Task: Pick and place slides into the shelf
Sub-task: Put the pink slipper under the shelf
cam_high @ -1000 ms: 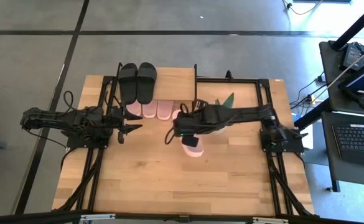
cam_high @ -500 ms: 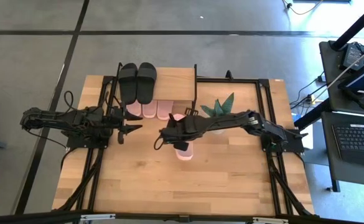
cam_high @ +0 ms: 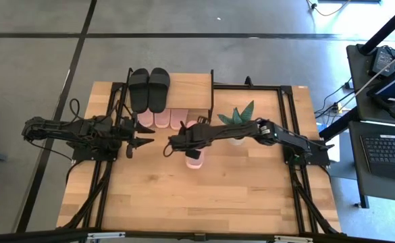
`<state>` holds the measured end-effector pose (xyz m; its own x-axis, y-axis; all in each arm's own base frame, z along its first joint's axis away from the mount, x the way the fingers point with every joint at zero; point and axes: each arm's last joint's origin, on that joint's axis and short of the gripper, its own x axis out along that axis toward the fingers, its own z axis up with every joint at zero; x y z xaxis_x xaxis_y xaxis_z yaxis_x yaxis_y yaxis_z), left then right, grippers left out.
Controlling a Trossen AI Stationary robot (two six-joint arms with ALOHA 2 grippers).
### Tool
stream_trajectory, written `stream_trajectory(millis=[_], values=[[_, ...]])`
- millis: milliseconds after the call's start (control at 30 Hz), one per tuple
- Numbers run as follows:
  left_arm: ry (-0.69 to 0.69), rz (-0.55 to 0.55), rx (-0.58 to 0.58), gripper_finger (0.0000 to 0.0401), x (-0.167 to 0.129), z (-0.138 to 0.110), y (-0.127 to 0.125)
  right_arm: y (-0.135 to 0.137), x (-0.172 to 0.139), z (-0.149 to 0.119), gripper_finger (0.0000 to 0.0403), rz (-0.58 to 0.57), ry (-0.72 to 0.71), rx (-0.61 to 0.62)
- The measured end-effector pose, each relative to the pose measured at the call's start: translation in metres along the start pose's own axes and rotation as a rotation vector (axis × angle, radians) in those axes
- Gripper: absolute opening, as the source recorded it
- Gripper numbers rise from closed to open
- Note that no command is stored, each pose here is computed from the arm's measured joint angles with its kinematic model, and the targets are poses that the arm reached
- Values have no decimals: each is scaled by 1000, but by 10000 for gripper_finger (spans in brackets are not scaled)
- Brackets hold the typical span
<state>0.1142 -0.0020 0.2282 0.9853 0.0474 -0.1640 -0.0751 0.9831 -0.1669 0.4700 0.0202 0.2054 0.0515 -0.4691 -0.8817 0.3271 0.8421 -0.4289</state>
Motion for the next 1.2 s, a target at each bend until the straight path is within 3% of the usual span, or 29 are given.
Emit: stream_trajectory(millis=[467,800,1200], values=[[3,1,2,163,0,0,0,-1,21,5,12,55,46,15],[10,2,4,163,0,-1,0,-1,21,6,86,57,38,25],[12,3,3,163,0,-1,0,-1,21,6,96,57,37,24]])
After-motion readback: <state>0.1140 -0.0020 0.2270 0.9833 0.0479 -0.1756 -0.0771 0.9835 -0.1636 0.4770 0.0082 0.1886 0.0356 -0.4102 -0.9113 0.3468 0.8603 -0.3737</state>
